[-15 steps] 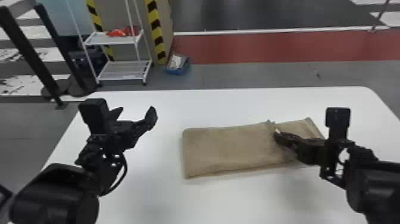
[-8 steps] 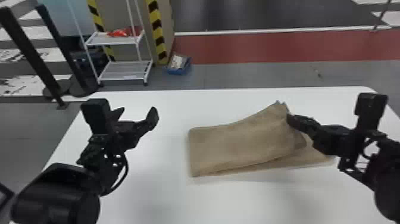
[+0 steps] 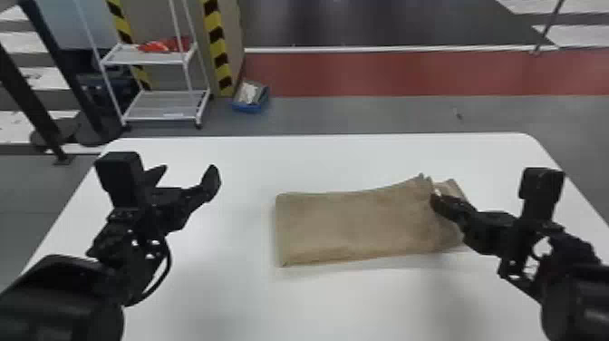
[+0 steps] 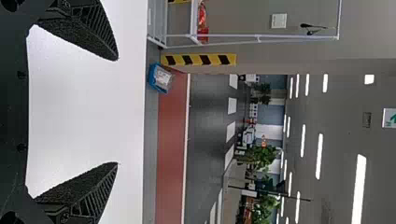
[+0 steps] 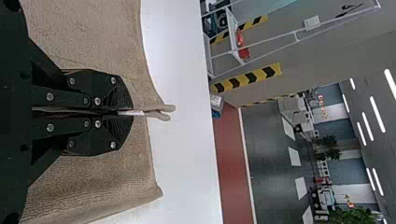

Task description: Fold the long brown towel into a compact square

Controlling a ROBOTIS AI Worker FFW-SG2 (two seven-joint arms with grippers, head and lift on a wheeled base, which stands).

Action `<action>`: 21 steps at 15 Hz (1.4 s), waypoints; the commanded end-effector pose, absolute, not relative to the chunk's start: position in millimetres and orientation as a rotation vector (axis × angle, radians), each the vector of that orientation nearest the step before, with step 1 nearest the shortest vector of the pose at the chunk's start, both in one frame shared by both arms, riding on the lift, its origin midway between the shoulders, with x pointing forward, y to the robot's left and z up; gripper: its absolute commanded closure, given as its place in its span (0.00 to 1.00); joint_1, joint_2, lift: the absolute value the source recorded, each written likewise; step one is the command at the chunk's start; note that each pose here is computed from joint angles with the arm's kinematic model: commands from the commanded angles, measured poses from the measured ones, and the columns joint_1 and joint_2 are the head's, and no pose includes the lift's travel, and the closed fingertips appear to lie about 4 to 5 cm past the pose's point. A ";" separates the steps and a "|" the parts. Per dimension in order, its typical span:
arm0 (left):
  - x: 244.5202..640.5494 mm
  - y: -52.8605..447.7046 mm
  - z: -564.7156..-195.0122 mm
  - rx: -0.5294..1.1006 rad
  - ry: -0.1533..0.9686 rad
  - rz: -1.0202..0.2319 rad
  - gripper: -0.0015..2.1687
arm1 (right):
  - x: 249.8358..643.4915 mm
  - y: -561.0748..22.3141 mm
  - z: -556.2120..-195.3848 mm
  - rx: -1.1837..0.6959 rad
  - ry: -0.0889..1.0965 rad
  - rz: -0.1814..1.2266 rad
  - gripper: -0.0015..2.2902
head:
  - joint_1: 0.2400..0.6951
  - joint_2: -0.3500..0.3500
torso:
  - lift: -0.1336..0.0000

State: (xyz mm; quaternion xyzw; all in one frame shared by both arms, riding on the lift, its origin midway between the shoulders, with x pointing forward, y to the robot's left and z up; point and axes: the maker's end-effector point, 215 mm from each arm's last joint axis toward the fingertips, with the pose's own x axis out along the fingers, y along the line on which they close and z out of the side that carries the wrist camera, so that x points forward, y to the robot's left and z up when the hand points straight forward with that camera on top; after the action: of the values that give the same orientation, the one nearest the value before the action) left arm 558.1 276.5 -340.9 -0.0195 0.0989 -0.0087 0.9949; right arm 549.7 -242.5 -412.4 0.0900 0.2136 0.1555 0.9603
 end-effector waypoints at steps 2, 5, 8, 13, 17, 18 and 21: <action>554.8 275.6 -346.1 -0.031 0.210 -0.019 0.04 | 547.6 -263.5 -358.7 0.212 0.330 0.293 0.47 | 1.00 0.55 | 0.08; 549.6 275.8 -344.6 -0.029 0.209 -0.020 0.04 | 547.3 -285.0 -384.2 0.225 0.390 0.252 0.47 | 1.00 0.52 | 0.08; 546.2 276.6 -348.3 -0.029 0.215 -0.019 0.04 | 545.7 -275.5 -426.5 0.211 0.471 0.257 0.47 | 1.00 0.49 | 0.08; 547.5 281.7 -345.6 -0.029 0.209 -0.012 0.04 | 549.6 -274.3 -383.0 0.198 0.386 0.268 0.47 | 1.00 0.51 | 0.08; 548.7 282.9 -346.3 -0.027 0.212 -0.010 0.04 | 560.0 -320.6 -375.8 0.217 0.354 0.197 0.47 | 1.00 0.50 | 0.08; 549.0 282.2 -348.2 -0.029 0.214 -0.013 0.04 | 564.5 -323.4 -393.7 0.214 0.380 0.196 0.47 | 1.00 0.47 | 0.08; 549.2 284.3 -357.2 -0.026 0.227 -0.010 0.04 | 567.9 -319.1 -424.1 0.197 0.407 0.200 0.47 | 1.00 0.45 | 0.08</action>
State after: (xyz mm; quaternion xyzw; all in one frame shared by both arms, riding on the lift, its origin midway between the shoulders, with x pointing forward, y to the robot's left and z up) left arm 548.9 282.8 -353.9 -0.0138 0.1110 -0.0064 0.9937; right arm 566.5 -321.5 -410.7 0.1022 0.1966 0.0973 0.9703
